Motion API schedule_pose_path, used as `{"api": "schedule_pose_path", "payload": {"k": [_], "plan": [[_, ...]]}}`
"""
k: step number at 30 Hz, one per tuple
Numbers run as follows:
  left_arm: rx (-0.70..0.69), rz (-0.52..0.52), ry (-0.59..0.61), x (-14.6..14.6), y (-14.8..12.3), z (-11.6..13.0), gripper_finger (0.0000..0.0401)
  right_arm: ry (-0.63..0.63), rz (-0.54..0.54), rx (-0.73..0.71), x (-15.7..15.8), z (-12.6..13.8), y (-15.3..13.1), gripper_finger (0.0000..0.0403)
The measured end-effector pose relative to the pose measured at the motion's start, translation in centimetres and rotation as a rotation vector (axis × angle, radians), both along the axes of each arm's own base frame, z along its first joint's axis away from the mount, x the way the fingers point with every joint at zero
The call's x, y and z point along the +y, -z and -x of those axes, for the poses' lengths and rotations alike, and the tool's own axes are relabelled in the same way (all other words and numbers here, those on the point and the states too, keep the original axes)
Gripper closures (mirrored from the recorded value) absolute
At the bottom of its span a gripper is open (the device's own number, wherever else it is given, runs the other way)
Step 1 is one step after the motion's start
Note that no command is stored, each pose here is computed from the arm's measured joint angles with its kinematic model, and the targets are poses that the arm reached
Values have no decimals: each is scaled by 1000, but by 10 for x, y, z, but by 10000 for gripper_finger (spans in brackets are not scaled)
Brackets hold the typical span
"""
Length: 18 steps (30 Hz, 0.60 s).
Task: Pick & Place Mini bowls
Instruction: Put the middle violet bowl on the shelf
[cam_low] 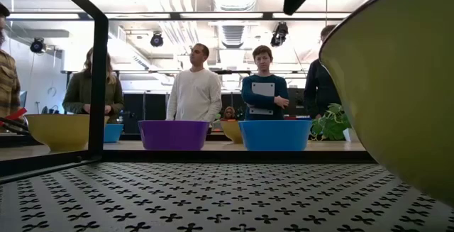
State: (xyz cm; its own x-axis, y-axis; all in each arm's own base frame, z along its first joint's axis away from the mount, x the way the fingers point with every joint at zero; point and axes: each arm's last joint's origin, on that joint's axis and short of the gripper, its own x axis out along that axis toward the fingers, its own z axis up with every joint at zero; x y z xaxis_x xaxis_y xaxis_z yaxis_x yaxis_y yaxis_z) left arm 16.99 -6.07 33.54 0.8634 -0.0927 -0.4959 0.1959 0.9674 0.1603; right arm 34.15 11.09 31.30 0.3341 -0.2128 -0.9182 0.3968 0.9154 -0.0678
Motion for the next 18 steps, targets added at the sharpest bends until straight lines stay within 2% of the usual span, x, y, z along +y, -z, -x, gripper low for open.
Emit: {"api": "schedule_pose_path", "payload": {"k": [13, 18], "plan": [[163, -46, -250, 45, 11, -11, 401, -36, 30, 36, -50, -7, -7, 394], [197, -18, -303, 59, 15, -15, 401, -79, 28, 59, -63, -9, -7, 394]]}}
